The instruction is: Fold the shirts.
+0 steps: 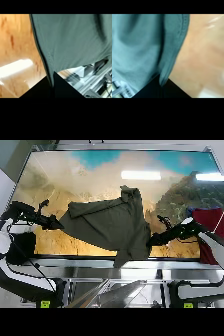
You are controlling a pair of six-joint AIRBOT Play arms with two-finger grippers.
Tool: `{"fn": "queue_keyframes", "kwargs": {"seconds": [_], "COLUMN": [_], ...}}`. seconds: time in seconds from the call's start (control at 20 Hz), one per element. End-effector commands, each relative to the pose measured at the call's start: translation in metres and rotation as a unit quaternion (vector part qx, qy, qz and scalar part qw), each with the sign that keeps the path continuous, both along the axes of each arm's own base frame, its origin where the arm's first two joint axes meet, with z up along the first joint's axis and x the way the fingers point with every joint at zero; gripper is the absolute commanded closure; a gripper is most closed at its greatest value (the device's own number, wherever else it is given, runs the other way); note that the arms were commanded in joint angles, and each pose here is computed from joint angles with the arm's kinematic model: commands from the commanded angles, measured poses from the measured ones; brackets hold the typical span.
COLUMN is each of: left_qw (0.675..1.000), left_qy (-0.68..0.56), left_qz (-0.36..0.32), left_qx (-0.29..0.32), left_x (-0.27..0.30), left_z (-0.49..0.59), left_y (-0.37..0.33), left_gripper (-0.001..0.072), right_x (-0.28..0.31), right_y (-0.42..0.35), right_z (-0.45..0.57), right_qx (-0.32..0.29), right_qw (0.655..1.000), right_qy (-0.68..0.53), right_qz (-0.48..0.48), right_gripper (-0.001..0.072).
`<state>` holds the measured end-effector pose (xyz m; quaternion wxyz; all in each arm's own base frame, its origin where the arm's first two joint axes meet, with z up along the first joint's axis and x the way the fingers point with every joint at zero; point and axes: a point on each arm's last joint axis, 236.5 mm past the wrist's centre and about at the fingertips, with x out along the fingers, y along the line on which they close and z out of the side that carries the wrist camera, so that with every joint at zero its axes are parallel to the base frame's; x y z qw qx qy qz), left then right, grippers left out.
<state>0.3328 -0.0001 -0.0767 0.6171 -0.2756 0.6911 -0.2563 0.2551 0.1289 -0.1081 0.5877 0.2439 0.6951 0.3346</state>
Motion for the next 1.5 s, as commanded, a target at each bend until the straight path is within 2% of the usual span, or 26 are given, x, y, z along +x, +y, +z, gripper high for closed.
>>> {"fn": "queue_keyframes", "kwargs": {"seconds": [0.0, 0.1, 0.15, 0.25, 0.35, 0.45, 0.55, 0.6, 0.65, 0.7, 0.75, 0.8, 0.85, 1.05, 1.2, 1.3, 1.45], "left_qw": [0.998, 0.993, 0.984, 0.951, 0.905, 0.854, 0.772, 0.724, 0.683, 0.649, 0.634, 0.638, 0.656, 0.778, 0.845, 0.883, 0.918], "left_qy": [-0.041, -0.107, -0.166, -0.291, -0.413, -0.517, -0.635, -0.686, -0.718, -0.736, -0.741, -0.733, -0.72, -0.618, -0.533, -0.468, -0.393], "left_qz": [-0.004, -0.001, 0.0, 0.002, -0.012, -0.024, -0.009, 0.009, 0.036, 0.064, 0.081, 0.095, 0.104, 0.079, 0.035, 0.033, 0.02], "left_qx": [-0.037, -0.043, -0.064, -0.105, -0.102, -0.054, 0.019, 0.074, 0.131, 0.179, 0.205, 0.214, 0.203, 0.082, 0.009, 0.015, 0.041], "left_x": [0.014, 0.024, 0.028, 0.028, 0.012, -0.018, -0.049, -0.064, -0.077, -0.086, -0.09, -0.085, -0.074, -0.001, 0.058, 0.098, 0.146], "left_z": [0.046, 0.098, 0.139, 0.235, 0.324, 0.397, 0.471, 0.504, 0.528, 0.546, 0.552, 0.547, 0.535, 0.432, 0.338, 0.265, 0.165], "left_y": [-0.009, -0.012, -0.019, -0.038, -0.057, -0.078, -0.094, -0.092, -0.084, -0.073, -0.065, -0.055, -0.046, -0.038, -0.06, -0.062, -0.065], "left_gripper": [0.0689, 0.0689, 0.0689, 0.0689, 0.0689, 0.0689, 0.0689, 0.0689, 0.069, 0.069, 0.069, 0.069, 0.069, 0.0689, 0.0689, 0.0689, 0.0689], "right_x": [0.035, 0.074, 0.087, 0.088, 0.062, 0.017, -0.03, -0.054, -0.07, -0.078, -0.074, -0.06, -0.035, 0.09, 0.166, 0.205, 0.25], "right_y": [0.003, -0.018, -0.032, -0.054, -0.063, -0.052, -0.037, -0.035, -0.041, -0.048, -0.052, -0.054, -0.053, -0.077, -0.084, -0.089, -0.096], "right_z": [0.08, 0.165, 0.22, 0.332, 0.431, 0.507, 0.574, 0.603, 0.624, 0.636, 0.638, 0.632, 0.619, 0.519, 0.412, 0.331, 0.226], "right_qx": [0.035, 0.006, -0.015, -0.063, -0.103, -0.13, -0.151, -0.176, -0.2, -0.218, -0.22, -0.21, -0.185, -0.104, -0.03, -0.027, -0.048], "right_qw": [0.996, 0.976, 0.953, 0.885, 0.804, 0.724, 0.623, 0.563, 0.519, 0.49, 0.487, 0.505, 0.543, 0.719, 0.827, 0.876, 0.911], "right_qy": [-0.081, -0.213, -0.297, -0.451, -0.572, -0.665, -0.755, -0.795, -0.816, -0.826, -0.827, -0.819, -0.802, -0.671, -0.542, -0.461, -0.38], "right_qz": [-0.009, -0.038, -0.054, -0.091, -0.127, -0.133, -0.137, -0.139, -0.156, -0.172, -0.177, -0.175, -0.167, -0.148, -0.143, -0.14, -0.152], "right_gripper": [0.0691, 0.0691, 0.0691, 0.0691, 0.0691, 0.0691, 0.0691, 0.0691, 0.0691, 0.0691, 0.0692, 0.0692, 0.0692, 0.0692, 0.0692, 0.0692, 0.0692]}}
